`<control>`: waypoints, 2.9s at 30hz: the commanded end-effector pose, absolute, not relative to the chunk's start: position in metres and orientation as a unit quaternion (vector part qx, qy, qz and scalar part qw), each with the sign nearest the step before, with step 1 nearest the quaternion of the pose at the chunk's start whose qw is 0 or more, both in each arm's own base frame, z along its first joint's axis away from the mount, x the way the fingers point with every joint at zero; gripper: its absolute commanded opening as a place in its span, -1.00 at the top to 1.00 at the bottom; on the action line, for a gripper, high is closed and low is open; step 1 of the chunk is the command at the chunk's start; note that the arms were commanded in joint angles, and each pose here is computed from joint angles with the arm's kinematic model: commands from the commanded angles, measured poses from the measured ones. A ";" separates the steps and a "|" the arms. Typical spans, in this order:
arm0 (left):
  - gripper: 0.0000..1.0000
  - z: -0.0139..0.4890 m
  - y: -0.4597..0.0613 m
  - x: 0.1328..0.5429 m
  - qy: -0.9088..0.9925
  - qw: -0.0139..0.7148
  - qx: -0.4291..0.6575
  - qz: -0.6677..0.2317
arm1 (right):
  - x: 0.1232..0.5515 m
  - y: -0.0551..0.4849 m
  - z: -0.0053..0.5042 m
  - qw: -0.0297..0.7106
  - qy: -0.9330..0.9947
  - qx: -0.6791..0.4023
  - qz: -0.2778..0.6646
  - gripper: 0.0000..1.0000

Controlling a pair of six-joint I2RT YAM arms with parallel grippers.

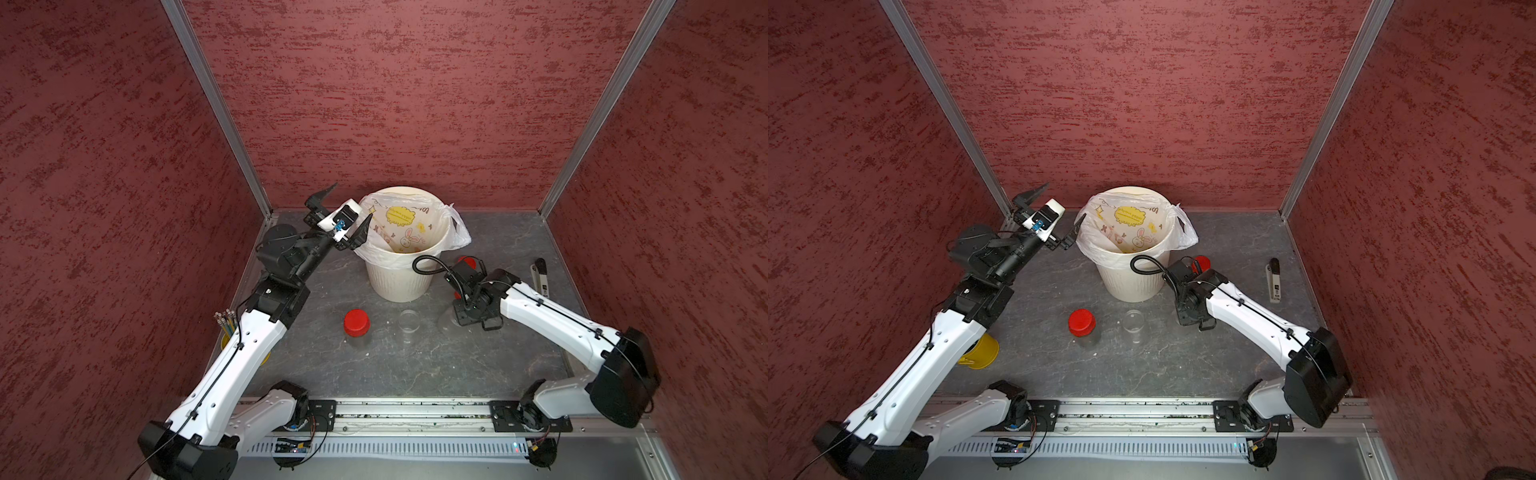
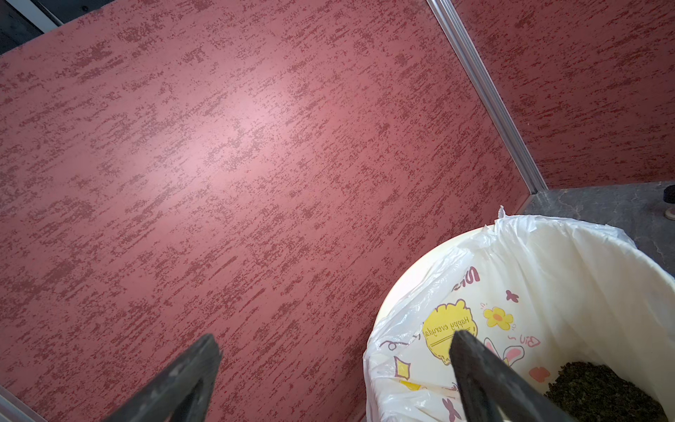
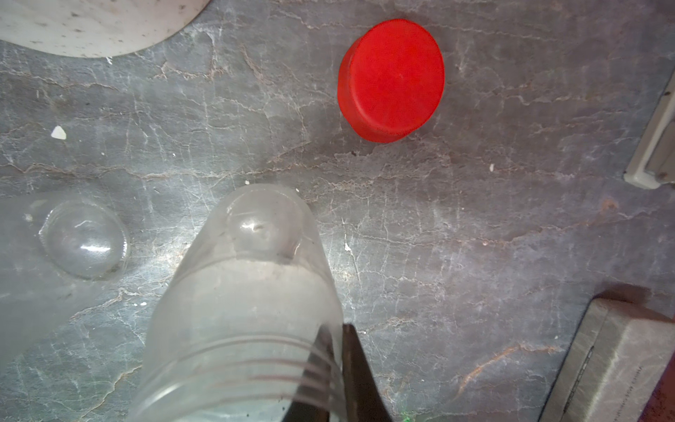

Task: Empty moldy tea leaves from jars
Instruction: Place the jar at the center of the board, then pick up the jar from the center of the board.

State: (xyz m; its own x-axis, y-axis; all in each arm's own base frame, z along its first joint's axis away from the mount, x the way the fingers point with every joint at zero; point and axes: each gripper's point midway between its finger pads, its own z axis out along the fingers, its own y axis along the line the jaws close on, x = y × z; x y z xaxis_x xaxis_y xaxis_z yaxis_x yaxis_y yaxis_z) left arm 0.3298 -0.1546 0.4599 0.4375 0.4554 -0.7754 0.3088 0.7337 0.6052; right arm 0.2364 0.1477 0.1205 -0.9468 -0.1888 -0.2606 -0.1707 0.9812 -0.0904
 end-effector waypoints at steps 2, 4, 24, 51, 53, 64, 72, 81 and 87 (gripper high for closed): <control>-0.99 0.461 -0.154 0.327 0.528 0.766 0.364 0.043 | 0.240 0.153 0.117 0.142 0.986 -0.086 -0.031 0.73; -0.99 0.460 -0.154 0.328 0.529 0.765 0.365 0.043 | 0.241 0.154 0.118 0.143 0.986 -0.087 -0.029 0.70; -0.99 0.457 -0.154 0.330 0.534 0.762 0.364 0.043 | 0.255 0.165 0.152 0.203 0.975 -0.089 0.011 -0.29; -0.99 0.438 -0.093 0.326 0.638 0.746 0.190 0.009 | 0.244 0.309 0.303 0.402 0.786 -0.356 0.305 -0.91; -0.99 0.431 -0.093 0.325 0.648 0.740 0.183 -0.003 | 0.237 0.323 0.304 0.407 0.770 -0.377 0.313 -0.93; -0.99 0.429 -0.082 0.325 0.659 0.738 0.145 -0.006 | 0.218 0.401 0.253 0.367 0.751 -0.446 0.320 -0.93; -0.99 0.429 -0.079 0.323 0.659 0.739 0.140 -0.004 | 0.216 0.438 0.231 0.354 0.746 -0.461 0.326 -0.92; -0.99 0.429 -0.076 0.321 0.656 0.742 0.139 -0.003 | 0.224 0.460 0.206 0.339 0.761 -0.459 0.310 -0.91; -1.00 0.428 -0.073 0.320 0.657 0.741 0.138 0.000 | 0.231 0.465 0.186 0.325 0.778 -0.459 0.278 -0.90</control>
